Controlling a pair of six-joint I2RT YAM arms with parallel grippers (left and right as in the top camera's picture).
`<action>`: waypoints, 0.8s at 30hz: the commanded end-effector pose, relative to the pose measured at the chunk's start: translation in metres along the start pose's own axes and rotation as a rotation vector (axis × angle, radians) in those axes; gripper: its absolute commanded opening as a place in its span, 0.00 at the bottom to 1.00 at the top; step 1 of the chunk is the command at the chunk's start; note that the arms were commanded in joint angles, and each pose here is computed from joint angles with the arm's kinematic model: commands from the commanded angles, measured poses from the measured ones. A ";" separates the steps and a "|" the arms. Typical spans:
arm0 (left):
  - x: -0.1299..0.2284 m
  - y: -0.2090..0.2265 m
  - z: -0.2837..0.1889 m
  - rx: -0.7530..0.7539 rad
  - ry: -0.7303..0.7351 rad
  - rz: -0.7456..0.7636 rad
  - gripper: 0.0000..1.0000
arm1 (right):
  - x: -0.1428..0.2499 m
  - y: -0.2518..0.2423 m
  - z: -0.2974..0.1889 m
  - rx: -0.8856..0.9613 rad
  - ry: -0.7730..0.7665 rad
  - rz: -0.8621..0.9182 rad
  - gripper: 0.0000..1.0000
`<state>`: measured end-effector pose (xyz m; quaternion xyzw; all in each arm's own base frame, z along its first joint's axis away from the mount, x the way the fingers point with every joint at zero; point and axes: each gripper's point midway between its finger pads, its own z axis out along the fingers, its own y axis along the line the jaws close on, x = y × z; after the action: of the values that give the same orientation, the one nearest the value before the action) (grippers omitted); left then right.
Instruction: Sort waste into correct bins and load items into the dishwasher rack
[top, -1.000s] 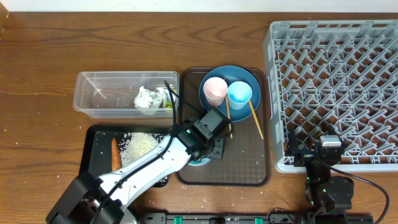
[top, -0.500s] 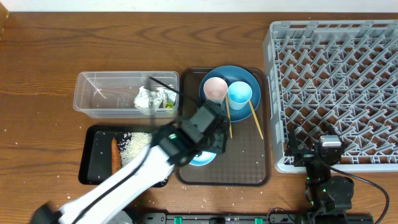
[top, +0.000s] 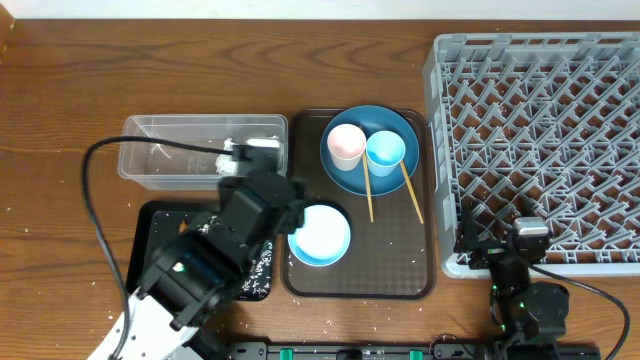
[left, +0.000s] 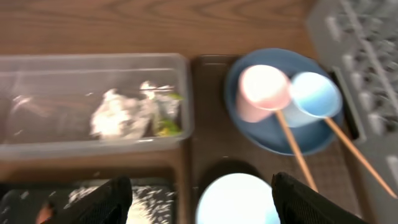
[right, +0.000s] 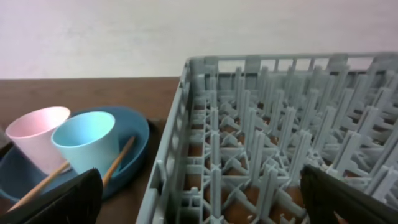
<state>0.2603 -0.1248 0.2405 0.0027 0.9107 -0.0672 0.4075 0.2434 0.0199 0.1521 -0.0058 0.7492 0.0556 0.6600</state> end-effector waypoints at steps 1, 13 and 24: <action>-0.007 0.019 -0.001 -0.037 -0.006 -0.086 0.74 | -0.036 0.006 -0.013 -0.024 -0.016 0.041 0.99; 0.002 0.070 0.011 -0.168 0.080 -0.200 0.86 | -0.181 0.045 -0.028 -0.143 0.382 0.151 0.99; 0.015 0.074 0.013 -0.192 0.136 -0.186 0.92 | -0.143 0.091 0.038 -0.393 0.852 0.345 0.79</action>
<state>0.2641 -0.0551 0.2109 -0.1151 0.9346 -0.0190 0.3359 0.2888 0.0926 0.3050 -0.0336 0.9196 0.2458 0.3047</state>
